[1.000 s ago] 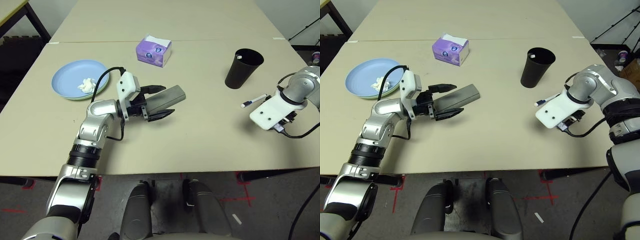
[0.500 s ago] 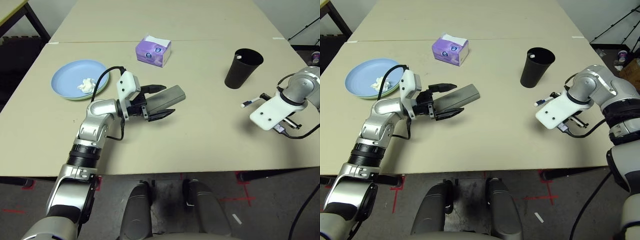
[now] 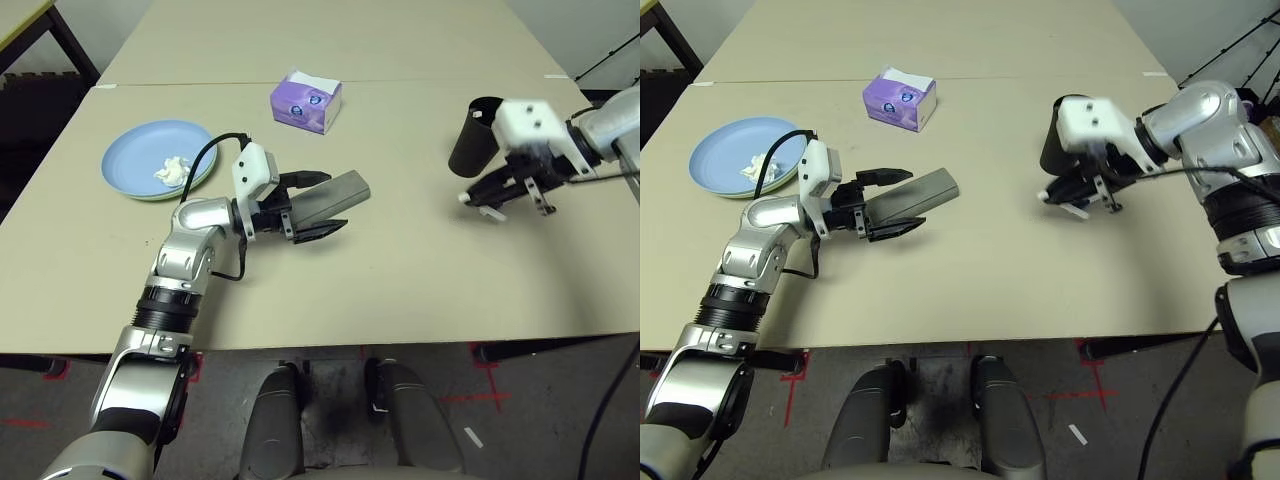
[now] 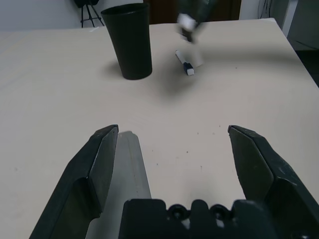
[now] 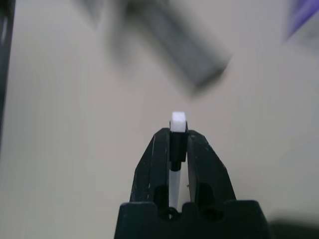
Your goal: Organize and tidy the items on the table.
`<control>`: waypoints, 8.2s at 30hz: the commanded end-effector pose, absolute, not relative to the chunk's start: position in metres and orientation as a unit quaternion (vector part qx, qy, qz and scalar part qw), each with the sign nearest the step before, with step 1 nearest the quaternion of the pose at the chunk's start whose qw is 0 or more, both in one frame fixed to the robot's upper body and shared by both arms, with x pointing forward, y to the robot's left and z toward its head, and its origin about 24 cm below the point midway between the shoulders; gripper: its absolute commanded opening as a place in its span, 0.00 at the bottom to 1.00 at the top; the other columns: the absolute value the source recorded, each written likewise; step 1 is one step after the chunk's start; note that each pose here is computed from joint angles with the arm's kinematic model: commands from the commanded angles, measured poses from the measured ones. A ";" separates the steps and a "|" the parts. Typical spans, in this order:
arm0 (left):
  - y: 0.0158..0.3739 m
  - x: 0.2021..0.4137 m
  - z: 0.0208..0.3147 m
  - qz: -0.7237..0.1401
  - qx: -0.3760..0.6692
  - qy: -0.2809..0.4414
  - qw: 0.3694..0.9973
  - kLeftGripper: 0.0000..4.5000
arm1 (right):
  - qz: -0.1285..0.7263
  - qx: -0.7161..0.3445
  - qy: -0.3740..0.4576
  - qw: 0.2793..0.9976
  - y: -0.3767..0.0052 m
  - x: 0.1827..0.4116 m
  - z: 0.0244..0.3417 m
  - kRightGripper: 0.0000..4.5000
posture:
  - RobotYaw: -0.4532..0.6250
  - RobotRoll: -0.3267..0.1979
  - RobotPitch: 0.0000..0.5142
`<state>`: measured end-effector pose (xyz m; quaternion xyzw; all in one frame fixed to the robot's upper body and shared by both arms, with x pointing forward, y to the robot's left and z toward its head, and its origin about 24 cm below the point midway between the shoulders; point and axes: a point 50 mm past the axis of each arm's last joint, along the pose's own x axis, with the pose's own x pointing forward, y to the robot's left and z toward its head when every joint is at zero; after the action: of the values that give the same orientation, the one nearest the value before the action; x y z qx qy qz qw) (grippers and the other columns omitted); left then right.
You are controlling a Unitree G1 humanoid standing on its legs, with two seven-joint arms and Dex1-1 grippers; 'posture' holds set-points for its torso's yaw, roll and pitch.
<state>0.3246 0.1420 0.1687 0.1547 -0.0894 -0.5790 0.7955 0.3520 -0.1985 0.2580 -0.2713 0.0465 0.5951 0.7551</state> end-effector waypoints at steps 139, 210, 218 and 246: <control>0.153 0.318 0.160 -0.548 0.138 -0.066 0.822 1.00 | 0.510 -0.696 0.284 0.418 -0.231 0.373 0.194 0.99 | 0.38 0.62 0.34; 0.149 0.319 0.158 -0.550 0.136 -0.068 0.821 1.00 | 0.527 -0.079 -0.134 0.836 -0.187 0.362 0.274 0.09 | 0.35 0.62 0.30; 0.150 0.319 0.159 -0.556 0.138 -0.064 0.817 1.00 | 0.419 0.000 -0.210 0.883 -0.197 0.348 0.271 0.09 | 0.33 0.62 0.29; 0.147 0.321 0.158 -0.561 0.136 -0.062 0.814 1.00 | 0.191 -0.106 -0.280 0.935 -0.239 0.330 0.272 0.09 | 0.31 0.62 0.30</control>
<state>0.3206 0.1499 0.1588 0.1347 -0.0666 -0.5523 0.8200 0.3333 -0.2322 0.2705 -0.1044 -0.2703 0.2138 0.9329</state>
